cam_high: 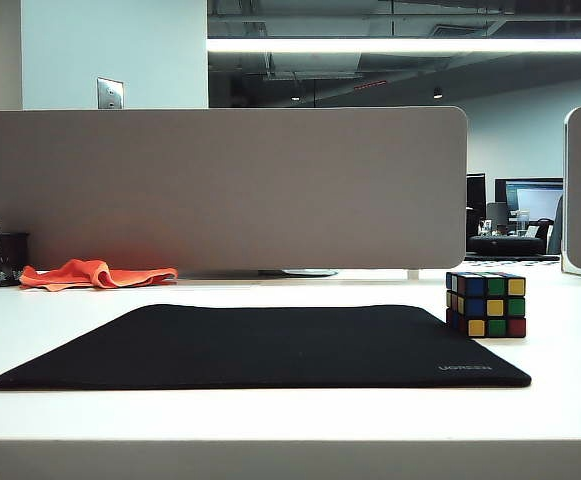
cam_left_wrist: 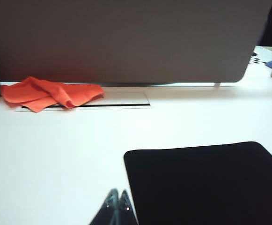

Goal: Pick up the cube on the right side of the mouse pad, then place it in the center of the mouse pad.

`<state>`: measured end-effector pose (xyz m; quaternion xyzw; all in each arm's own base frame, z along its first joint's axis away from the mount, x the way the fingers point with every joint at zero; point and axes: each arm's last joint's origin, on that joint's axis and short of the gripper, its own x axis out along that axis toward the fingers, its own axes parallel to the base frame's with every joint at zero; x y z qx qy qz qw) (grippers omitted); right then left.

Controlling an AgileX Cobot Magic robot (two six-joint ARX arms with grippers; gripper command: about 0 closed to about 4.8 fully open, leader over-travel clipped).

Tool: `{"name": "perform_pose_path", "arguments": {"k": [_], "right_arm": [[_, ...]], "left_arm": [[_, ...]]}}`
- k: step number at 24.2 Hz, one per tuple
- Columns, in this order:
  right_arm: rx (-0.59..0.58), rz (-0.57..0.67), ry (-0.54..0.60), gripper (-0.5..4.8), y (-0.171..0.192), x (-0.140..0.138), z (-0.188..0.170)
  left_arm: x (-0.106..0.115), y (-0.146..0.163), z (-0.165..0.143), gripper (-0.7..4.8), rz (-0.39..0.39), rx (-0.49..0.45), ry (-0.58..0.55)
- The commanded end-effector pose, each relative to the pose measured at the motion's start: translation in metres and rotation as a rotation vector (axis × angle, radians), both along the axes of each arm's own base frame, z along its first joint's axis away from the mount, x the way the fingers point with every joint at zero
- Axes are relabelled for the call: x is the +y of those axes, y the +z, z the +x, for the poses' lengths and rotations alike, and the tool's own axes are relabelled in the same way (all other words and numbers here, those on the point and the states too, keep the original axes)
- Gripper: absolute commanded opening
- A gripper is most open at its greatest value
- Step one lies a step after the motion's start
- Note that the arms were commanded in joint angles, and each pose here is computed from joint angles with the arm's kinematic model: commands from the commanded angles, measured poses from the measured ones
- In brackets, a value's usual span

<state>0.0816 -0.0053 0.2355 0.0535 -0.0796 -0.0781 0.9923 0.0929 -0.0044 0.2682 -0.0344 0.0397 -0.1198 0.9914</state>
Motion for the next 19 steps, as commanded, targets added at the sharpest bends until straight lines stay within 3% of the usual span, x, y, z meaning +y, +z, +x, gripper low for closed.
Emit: {"name": "perform_pose_path", "arguments": {"k": [1, 7, 11, 16, 19], "right_arm": [[0.021, 0.003, 0.018, -0.05, 0.023, 0.001, -0.002], [0.089, -0.013, 0.173, -0.05, 0.052, 0.005, 0.010], [0.251, 0.003, 0.295, -0.05, 0.056, 0.009, 0.028], [0.378, 0.005, 0.304, -0.05, 0.069, 0.013, 0.040], [0.446, 0.003, 0.302, -0.05, 0.082, 0.016, 0.052]], "left_arm": [[-0.003, 0.015, 0.011, -0.04, 0.062, -0.006, -0.064], [-0.013, 0.031, 0.040, -0.05, 0.068, 0.035, -0.309], [-0.015, 0.038, 0.049, -0.05, 0.081, 0.065, -0.269], [-0.013, 0.039, 0.054, -0.05, 0.098, 0.090, -0.173], [-0.013, 0.038, 0.057, -0.05, 0.097, 0.097, -0.170]]}}
